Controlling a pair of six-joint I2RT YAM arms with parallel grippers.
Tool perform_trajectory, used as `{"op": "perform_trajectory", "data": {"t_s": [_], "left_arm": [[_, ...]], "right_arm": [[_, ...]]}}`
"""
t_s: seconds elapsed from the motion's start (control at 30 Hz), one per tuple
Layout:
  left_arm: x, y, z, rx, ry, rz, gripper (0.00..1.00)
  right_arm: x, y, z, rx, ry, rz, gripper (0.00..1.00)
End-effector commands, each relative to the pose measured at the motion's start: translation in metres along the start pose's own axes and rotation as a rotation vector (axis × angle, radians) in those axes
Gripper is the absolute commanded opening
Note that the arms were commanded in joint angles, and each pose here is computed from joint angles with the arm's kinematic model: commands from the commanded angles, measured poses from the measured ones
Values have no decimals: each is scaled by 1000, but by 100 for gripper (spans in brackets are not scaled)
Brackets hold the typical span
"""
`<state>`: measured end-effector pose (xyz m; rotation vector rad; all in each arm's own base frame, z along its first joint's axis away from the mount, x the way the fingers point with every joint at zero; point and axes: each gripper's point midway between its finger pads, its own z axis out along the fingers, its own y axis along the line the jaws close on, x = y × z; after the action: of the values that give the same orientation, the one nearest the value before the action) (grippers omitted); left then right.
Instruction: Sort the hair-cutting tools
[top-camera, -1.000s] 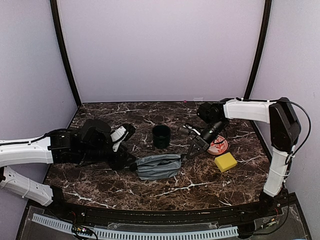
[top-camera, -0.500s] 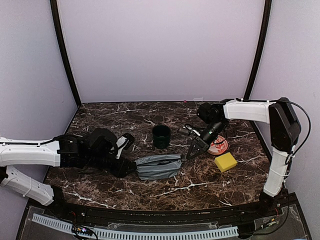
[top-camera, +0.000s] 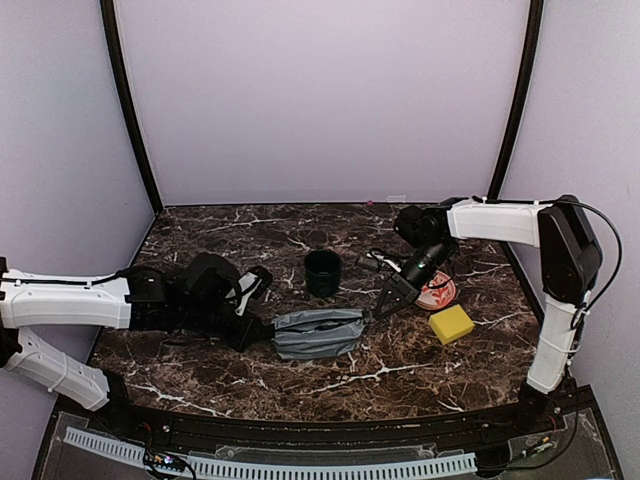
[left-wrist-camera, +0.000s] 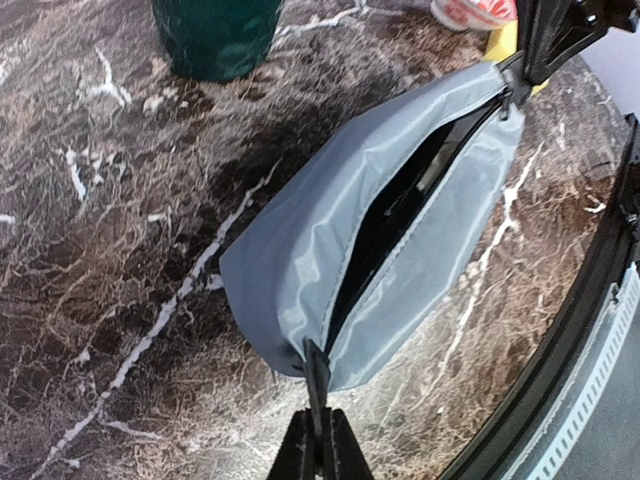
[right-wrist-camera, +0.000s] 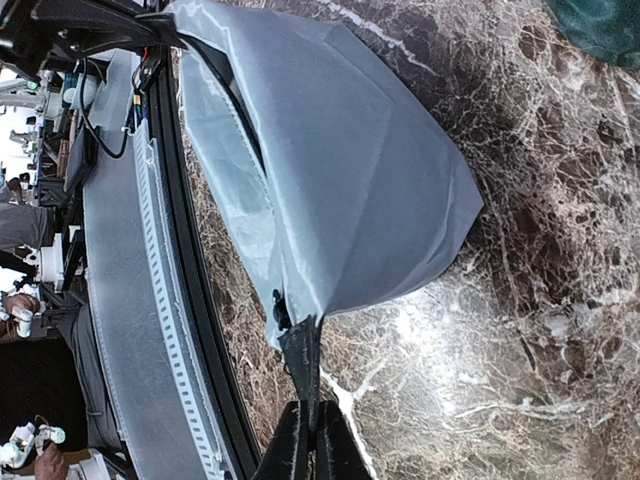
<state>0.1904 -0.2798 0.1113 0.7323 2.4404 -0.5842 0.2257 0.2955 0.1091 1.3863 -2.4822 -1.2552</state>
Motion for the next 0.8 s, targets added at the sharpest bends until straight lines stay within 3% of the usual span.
{"op": "perform_trajectory", "data": {"t_s": [0.0,0.17,0.3,0.53,0.67,0.77], "left_arm": [[-34,-9,-31,26,-129,17,0],[-32,-6,-27,54,-202,-3,0],[-26,-27,-8,161,-120,4,0],[-26,-27,10,123,3,35,0],[-40,-15,-4,31,-20,41,23],[-62,-13,-28,-6,-103,65,30]], "right_arm": [[-5,4,-27,53,-42,-38,3],[2,-17,-37,123,-45,-2,2],[3,-12,-32,70,-47,13,5],[-1,-7,-43,95,-39,-21,15],[3,3,-61,186,-46,-90,25],[4,6,-83,321,-73,-152,31]]}}
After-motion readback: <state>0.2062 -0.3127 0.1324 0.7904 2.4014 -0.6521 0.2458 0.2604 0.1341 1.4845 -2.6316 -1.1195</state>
